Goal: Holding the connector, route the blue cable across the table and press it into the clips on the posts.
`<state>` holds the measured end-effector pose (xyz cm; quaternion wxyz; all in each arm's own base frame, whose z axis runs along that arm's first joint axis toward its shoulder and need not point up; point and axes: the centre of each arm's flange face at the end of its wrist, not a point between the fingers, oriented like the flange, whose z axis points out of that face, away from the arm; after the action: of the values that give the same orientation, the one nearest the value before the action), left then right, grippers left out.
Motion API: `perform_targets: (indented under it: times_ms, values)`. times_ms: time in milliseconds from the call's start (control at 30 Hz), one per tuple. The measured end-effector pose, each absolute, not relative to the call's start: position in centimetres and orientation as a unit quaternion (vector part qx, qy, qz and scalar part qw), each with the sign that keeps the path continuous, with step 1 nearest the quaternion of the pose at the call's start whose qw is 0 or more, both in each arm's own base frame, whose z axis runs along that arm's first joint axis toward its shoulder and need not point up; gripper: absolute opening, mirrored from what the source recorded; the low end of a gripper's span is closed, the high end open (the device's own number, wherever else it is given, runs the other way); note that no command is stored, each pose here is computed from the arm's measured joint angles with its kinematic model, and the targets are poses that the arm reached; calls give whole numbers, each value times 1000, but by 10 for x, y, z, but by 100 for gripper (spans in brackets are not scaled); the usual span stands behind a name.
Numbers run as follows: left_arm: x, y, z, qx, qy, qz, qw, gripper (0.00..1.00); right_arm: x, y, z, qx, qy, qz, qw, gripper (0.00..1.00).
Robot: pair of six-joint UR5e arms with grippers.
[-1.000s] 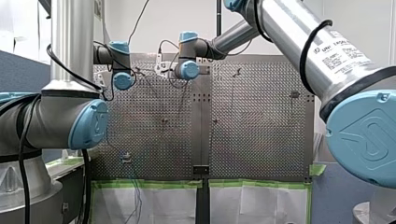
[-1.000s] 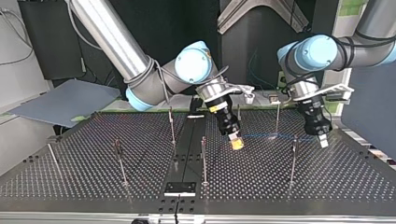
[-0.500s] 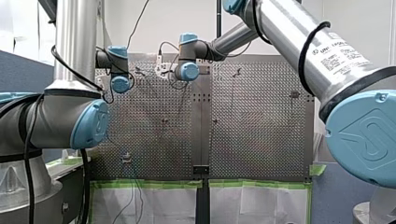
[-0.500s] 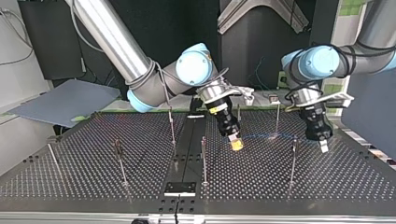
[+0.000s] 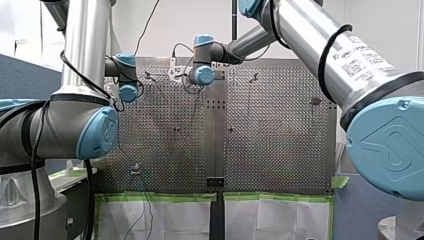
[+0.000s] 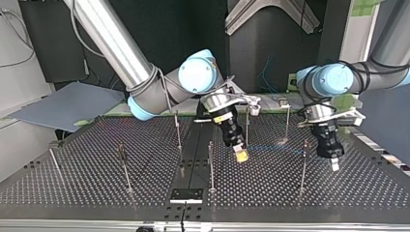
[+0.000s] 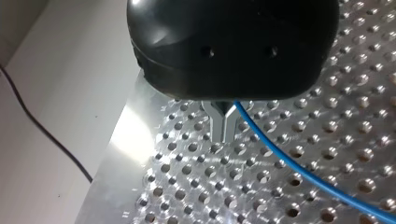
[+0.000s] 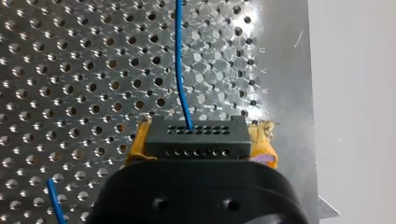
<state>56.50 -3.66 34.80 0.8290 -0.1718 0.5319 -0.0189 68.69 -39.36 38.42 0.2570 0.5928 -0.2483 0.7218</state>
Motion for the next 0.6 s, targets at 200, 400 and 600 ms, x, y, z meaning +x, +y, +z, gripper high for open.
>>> perform_targets:
  times_ms: [200, 400, 600]
  values:
    - [569, -28, 352, -172, 523, -32, 834, 0, 687, -402, 387, 588, -249, 724, 261, 0]
    - [575, -25, 346, -169, 524, -48, 834, 0, 689, -407, 382, 591, -251, 721, 261, 0]
    - [578, -26, 335, -168, 535, -57, 826, 25, 690, -407, 378, 593, -251, 720, 260, 0]
